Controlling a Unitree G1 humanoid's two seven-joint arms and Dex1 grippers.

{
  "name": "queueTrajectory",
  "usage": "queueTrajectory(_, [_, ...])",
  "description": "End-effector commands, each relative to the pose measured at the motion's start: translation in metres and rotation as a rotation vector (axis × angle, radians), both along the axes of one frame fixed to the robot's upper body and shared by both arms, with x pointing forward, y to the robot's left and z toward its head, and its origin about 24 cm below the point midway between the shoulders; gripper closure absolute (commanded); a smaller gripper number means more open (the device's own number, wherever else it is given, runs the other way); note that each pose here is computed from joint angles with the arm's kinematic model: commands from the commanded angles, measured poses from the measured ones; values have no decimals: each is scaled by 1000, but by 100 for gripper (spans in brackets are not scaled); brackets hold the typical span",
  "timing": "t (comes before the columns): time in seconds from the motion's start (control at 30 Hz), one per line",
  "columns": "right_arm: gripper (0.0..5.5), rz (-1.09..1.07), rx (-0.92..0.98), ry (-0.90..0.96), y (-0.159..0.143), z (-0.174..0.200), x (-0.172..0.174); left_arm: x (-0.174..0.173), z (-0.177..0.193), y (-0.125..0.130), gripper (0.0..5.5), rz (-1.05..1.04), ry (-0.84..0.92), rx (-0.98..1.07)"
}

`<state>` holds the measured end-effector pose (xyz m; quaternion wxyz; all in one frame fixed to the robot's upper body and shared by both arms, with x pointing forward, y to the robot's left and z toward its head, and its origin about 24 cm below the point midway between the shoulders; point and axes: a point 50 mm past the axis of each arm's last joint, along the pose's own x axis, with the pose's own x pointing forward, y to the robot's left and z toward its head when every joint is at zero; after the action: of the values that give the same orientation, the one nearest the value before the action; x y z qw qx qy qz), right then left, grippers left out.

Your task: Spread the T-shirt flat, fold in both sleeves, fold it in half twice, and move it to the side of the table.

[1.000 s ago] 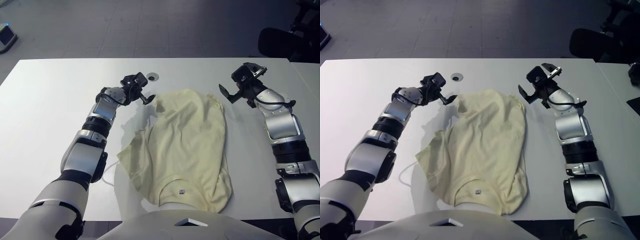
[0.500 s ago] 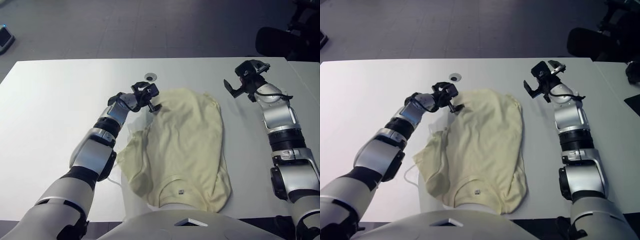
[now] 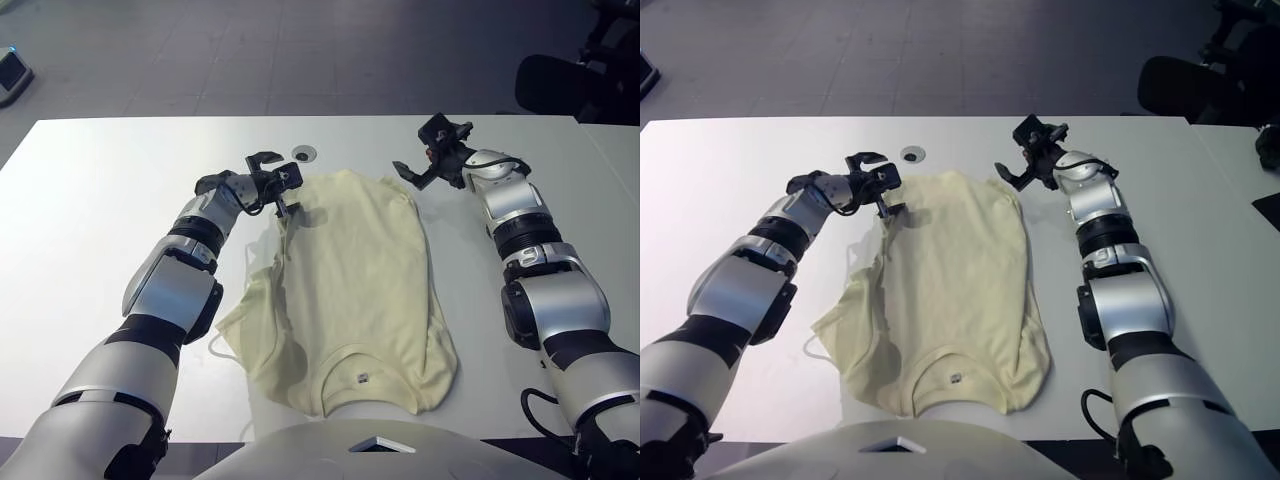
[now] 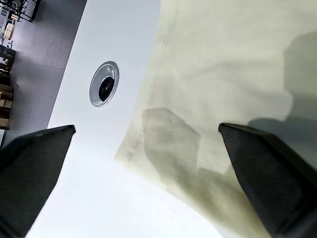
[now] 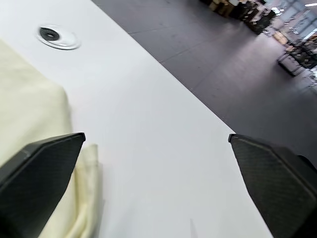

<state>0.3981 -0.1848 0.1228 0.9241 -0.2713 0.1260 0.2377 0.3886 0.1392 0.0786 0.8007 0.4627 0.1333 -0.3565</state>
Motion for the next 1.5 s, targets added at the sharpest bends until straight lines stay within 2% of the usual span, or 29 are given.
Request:
queueTrajectory(0.03, [11, 34, -14, 29, 4, -2, 1, -3, -7, -2, 11, -21, 30, 29])
queueTrajectory(0.8, [11, -27, -120, 122, 0, -32, -2, -2, -4, -7, 11, -45, 13, 34])
queueTrajectory(1.2, [11, -182, -74, 147, -10, -41, -3, -7, -14, -8, 11, -60, 35, 47])
queueTrajectory(1.5, [11, -336, -112, 161, -35, -47, -9, -7, -16, 4, 11, -12, 39, 65])
